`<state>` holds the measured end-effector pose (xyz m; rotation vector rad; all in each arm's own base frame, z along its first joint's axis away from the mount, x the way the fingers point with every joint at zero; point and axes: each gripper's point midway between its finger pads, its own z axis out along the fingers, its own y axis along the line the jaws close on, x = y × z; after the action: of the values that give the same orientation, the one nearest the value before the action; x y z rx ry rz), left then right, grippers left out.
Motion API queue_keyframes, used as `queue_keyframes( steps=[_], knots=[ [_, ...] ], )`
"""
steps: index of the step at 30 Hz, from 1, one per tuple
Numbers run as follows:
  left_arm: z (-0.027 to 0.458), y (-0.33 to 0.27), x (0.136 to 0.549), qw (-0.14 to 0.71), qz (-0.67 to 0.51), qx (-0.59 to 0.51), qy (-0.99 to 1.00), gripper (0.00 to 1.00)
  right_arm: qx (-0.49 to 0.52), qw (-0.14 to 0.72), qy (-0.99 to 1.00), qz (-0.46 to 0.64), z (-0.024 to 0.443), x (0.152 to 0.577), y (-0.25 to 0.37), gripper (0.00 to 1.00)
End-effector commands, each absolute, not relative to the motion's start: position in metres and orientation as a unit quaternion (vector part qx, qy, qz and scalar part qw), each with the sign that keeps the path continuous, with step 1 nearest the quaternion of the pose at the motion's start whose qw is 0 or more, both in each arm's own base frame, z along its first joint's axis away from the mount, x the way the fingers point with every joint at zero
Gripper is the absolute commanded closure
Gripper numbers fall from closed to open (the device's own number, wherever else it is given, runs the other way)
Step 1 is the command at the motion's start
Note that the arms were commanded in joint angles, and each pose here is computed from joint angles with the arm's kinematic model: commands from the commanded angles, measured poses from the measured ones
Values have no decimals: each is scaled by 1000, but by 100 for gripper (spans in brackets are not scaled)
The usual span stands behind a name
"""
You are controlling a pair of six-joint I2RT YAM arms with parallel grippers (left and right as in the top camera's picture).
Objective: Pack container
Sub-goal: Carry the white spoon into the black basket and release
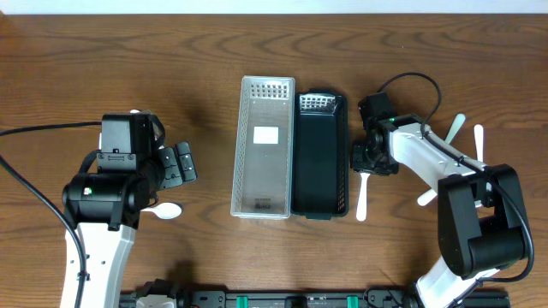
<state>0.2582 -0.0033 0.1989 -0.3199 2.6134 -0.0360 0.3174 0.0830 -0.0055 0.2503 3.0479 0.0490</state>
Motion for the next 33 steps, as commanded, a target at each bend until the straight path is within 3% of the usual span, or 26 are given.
queue_keyframes(
  steps=[1, 7, 19, 33],
  knots=[
    [205, 0, 261, 259, -11, -125, 958, 2, 89, 0, 996, 24, -25, 300, 86, 98],
    [204, 0, 261, 259, -11, -125, 958, 2, 89, 22, 995, 26, -5, 309, 86, 99],
    [205, 0, 261, 259, -11, -125, 958, 2, 91, 103, 990, -7, 85, 340, 75, 99],
    [204, 0, 261, 259, -10, -125, 958, 2, 32, 148, 982, 110, 153, 344, 176, 99]
  ],
)
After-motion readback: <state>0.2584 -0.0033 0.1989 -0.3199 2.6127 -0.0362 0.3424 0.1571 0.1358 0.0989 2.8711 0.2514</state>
